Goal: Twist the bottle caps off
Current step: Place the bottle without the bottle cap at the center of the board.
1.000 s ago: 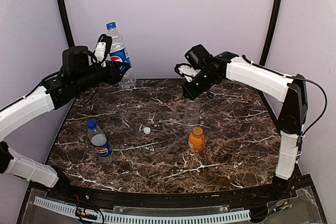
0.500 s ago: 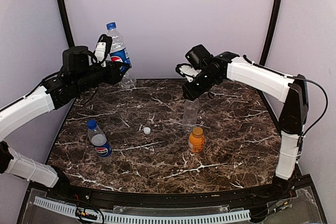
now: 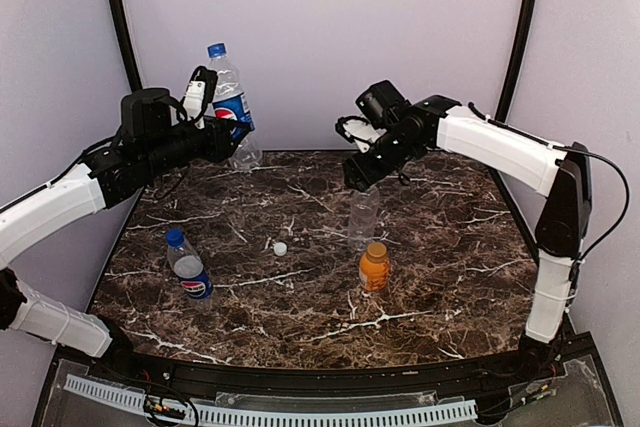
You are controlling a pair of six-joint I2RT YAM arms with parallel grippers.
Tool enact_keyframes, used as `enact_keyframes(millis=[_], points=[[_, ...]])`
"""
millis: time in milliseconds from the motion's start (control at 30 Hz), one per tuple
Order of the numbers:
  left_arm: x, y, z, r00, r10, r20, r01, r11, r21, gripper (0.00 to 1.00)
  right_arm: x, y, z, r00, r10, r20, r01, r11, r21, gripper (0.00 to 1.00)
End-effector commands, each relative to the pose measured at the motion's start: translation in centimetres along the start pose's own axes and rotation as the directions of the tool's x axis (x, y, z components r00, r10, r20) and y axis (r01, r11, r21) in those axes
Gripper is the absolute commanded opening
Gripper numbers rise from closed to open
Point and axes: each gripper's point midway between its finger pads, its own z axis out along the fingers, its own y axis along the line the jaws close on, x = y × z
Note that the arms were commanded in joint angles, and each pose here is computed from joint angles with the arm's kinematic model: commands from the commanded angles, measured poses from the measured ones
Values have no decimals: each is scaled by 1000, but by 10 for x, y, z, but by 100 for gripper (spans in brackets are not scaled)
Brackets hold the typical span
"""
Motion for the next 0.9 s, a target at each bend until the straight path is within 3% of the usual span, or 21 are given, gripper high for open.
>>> enact_keyframes(millis=[0,267,500,867], points=[[5,-15,3,1000,31,-1,-30,996,88,44,-38,10,-48,985,1,175,10,998,-58,71],[16,-51,2,998,48,-40,-35,956,290,43,-72,41,-116,906,-2,423,113,965,-238,77],[29,-102,-8,994,69,-83,-16,854,521,43,-85,77,-187,783,45,621,278,867,-413,88],[46,-160,-29,987,105,-121,18,674,739,43,-86,113,-207,767,177,617,348,692,-632,98]])
